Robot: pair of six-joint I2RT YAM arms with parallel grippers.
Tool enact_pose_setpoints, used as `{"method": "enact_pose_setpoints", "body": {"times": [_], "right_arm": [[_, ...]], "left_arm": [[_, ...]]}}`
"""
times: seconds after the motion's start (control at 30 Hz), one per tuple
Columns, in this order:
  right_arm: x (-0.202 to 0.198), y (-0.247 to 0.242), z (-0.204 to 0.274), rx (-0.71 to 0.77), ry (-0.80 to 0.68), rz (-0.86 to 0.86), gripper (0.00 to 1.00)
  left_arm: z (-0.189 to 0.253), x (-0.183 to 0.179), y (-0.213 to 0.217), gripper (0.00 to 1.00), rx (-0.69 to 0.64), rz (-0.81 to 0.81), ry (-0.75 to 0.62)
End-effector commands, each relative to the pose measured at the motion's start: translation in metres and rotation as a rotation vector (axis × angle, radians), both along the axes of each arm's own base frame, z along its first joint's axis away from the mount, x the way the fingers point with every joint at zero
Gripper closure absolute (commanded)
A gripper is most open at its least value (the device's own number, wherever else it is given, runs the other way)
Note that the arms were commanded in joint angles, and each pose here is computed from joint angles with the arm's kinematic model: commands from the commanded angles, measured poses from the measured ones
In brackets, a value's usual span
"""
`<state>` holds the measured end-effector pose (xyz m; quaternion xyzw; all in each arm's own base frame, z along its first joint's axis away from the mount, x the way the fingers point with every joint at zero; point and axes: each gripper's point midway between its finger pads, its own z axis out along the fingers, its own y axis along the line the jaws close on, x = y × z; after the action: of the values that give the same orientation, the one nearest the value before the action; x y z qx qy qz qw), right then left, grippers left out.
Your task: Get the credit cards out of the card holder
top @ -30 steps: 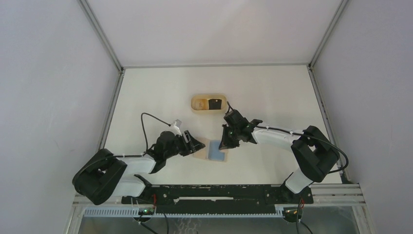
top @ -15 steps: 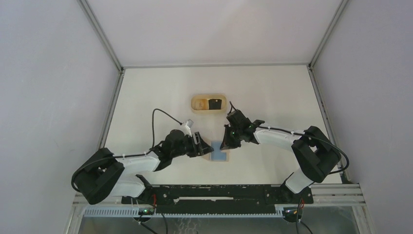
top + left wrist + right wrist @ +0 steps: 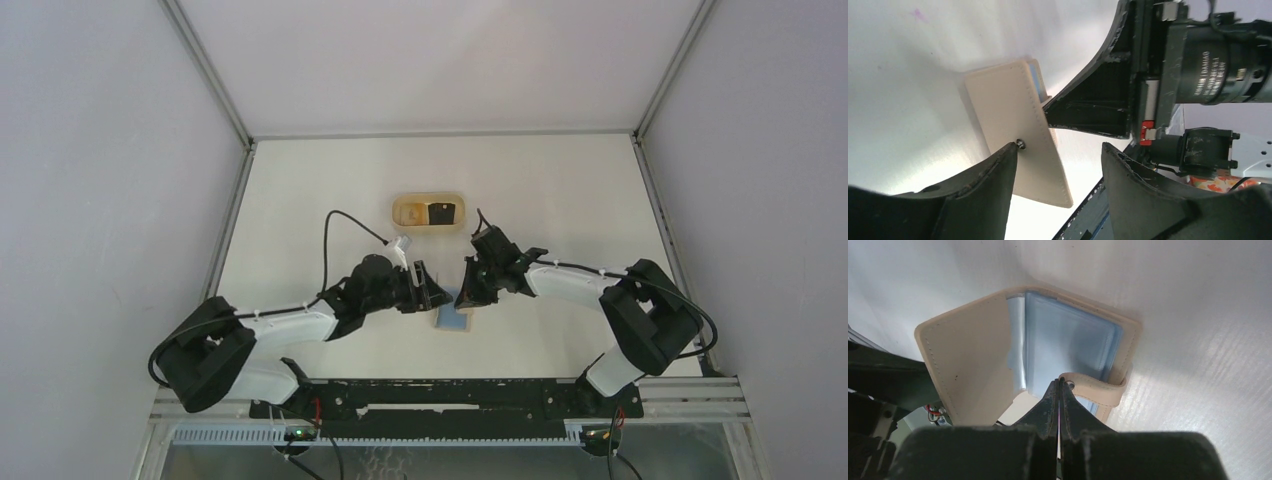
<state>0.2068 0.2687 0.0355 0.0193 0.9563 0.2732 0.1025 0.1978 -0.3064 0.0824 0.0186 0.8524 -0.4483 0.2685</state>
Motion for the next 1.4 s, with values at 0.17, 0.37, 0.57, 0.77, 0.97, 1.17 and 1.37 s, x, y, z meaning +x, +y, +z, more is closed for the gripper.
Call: {"method": "enact_pose_setpoints", "body": {"times": [0.17,0.37,0.57,0.77,0.97,1.17,1.37], "right_arm": [[0.008,-0.003,0.017,0.054,-0.063,-0.004,1.0],[0.006,-0.02,0.026,0.052,-0.091,-0.025,1.0],[0.002,-0.027,0.03,0.052,-0.096,-0.018,1.0],[-0.003,-0.03,0.024,0.071,-0.071,-0.023,1.0],[-0.007,-0.044,0.025,0.041,-0.079,-0.039,1.0],[-0.007,-0.048,0.033,0.047,-0.107,-0.044,1.0],[0.001,-0.039,0.028,0.075,-0.102,-0.051,1.0]], "left_arm": [[0.035,0.008,-0.008,0.32,-0.036,-0.005,-0.063],[0.04,0.007,-0.02,0.32,-0.092,-0.02,-0.044],[0.048,0.005,-0.04,0.33,-0.151,-0.048,-0.028],[0.042,-0.004,-0.068,0.33,-0.177,-0.097,0.028],[0.011,0.003,-0.062,0.33,-0.115,-0.022,0.111],[-0.022,0.011,-0.042,0.34,-0.11,0.102,0.236],[-0.035,0.011,-0.034,0.34,-0.135,0.16,0.302]]}}
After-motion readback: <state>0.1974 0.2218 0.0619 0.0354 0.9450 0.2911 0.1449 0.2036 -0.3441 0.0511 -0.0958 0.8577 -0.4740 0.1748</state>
